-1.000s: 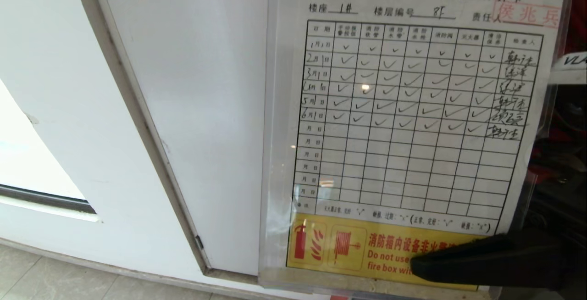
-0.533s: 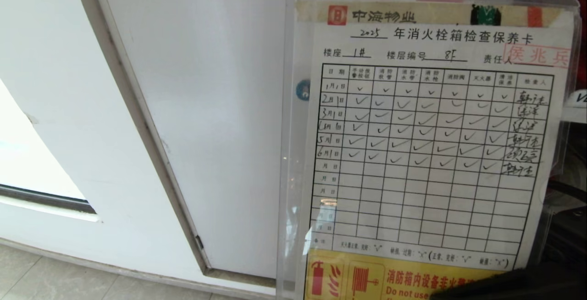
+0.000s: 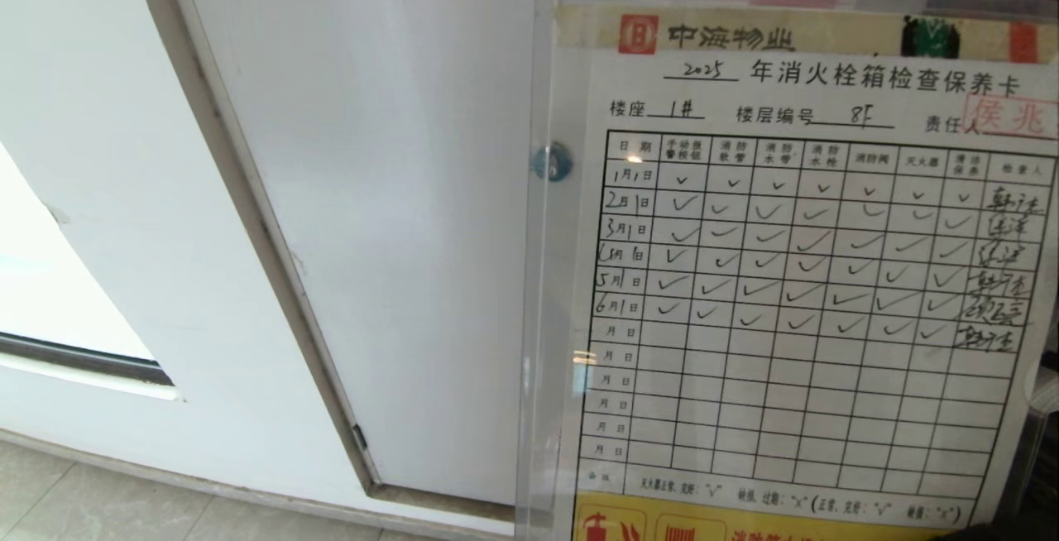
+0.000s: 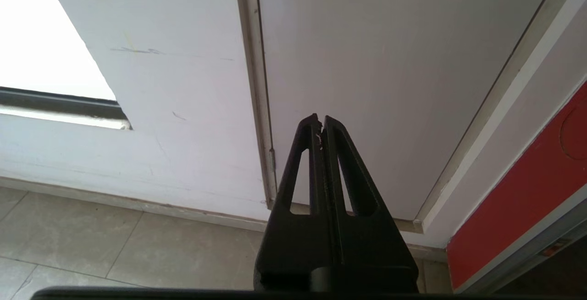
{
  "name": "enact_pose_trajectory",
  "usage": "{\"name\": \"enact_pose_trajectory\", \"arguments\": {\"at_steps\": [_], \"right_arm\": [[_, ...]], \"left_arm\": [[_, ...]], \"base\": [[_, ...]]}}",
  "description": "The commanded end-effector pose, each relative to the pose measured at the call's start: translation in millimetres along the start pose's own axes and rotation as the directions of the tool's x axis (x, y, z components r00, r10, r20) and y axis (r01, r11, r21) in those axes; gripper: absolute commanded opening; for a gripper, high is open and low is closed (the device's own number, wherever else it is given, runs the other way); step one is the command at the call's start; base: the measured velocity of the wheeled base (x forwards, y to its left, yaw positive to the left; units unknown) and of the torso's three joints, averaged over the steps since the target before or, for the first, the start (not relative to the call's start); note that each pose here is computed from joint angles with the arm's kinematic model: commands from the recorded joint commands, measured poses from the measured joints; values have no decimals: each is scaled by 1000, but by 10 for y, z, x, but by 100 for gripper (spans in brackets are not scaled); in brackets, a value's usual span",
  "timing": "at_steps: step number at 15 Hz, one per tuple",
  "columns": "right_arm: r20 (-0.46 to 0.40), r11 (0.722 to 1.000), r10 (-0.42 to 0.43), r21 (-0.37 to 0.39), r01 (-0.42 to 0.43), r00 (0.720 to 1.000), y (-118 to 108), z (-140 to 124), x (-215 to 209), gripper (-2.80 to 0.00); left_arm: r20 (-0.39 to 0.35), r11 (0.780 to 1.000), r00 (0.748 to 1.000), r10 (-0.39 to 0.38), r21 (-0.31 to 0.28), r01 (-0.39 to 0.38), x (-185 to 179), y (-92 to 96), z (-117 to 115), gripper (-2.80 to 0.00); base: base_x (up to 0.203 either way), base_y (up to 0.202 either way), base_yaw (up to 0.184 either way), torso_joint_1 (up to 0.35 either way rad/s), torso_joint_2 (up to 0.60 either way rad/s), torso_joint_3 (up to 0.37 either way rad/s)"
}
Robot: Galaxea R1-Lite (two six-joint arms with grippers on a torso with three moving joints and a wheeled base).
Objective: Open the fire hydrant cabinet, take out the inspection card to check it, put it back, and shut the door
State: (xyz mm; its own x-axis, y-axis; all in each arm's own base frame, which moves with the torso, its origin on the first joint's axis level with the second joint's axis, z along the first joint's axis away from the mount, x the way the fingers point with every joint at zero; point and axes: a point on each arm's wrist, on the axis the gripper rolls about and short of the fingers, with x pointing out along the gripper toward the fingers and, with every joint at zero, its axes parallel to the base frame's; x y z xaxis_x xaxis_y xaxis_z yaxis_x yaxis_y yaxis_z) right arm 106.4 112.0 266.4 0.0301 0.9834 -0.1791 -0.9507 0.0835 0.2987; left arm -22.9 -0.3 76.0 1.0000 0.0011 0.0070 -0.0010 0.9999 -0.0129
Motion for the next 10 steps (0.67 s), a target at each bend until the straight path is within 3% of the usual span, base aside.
{"name": "enact_pose_trajectory", "arguments": {"at_steps": [1,5,10], "right_arm": [[0,1000,5,0,-5,1000,46,-5,-41,-280],[5,1000,-25,-2,25,1000,111,-31,-113,-280],[36,972,-232,-18,233,972,244,-80,-291,-280]], "left_arm": [[-1,1000,1000,0,-1,0,1,0,1,-280],[-1,1000,1000,0,-1,0,1,0,1,-280],[-1,1000,1000,0,-1,0,1,0,1,-280]], "base": [[0,0,0,0,0,0],[0,0,0,0,0,0],[0,0,0,0,0,0]]}}
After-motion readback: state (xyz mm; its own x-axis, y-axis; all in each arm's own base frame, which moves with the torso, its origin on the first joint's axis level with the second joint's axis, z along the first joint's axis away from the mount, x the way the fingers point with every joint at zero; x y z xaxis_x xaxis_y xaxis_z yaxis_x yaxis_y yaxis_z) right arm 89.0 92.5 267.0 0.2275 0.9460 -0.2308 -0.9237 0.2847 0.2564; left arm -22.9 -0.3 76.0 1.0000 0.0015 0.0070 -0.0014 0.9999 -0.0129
